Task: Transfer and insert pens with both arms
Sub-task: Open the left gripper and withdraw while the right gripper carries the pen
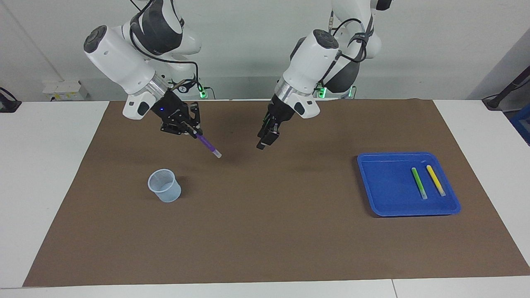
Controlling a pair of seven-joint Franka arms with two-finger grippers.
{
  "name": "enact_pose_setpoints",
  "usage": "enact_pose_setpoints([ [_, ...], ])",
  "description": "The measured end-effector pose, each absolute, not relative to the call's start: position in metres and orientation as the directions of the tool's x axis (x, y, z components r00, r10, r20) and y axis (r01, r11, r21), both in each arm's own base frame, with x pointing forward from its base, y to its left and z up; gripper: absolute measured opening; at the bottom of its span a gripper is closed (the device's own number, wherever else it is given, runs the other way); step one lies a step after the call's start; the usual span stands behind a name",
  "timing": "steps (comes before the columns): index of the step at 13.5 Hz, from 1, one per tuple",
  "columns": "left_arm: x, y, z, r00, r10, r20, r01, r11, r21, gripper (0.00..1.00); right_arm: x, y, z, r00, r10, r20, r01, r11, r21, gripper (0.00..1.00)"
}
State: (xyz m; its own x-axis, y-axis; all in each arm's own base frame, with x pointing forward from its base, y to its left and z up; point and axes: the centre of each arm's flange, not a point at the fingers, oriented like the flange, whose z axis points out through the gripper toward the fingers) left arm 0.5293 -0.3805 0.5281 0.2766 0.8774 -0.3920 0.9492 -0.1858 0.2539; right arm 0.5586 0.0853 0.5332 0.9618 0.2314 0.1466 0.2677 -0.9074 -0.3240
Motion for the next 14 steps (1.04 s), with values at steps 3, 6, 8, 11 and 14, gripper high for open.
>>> enact_pose_setpoints([
  [3,0.550,-0.332,0.532,0.380,0.863,-0.334,0.916,-0.301,0.264,0.55,0.563,0.066,0.530,0.946,0.303,0.113,0.317,-0.939,-0.131,0.18],
  [6,0.571,-0.274,0.534,0.496,0.824,-0.275,0.861,-0.424,0.281,0.55,0.566,0.036,0.528,0.931,0.354,0.092,0.358,-0.933,-0.033,0.18],
  [8,0.584,-0.231,0.531,0.565,0.788,-0.244,0.819,-0.501,0.278,0.54,0.567,0.009,0.528,0.920,0.383,0.084,0.384,-0.923,-0.001,0.18],
  [11,0.602,-0.168,0.529,0.642,0.742,-0.194,0.760,-0.580,0.294,0.52,0.571,-0.002,0.522,0.916,0.393,0.081,0.392,-0.920,0.026,0.18],
  [14,0.612,-0.122,0.526,0.702,0.701,-0.127,0.701,-0.648,0.296,0.49,0.580,0.001,0.506,0.914,0.398,0.077,0.398,-0.917,0.020,0.18],
])
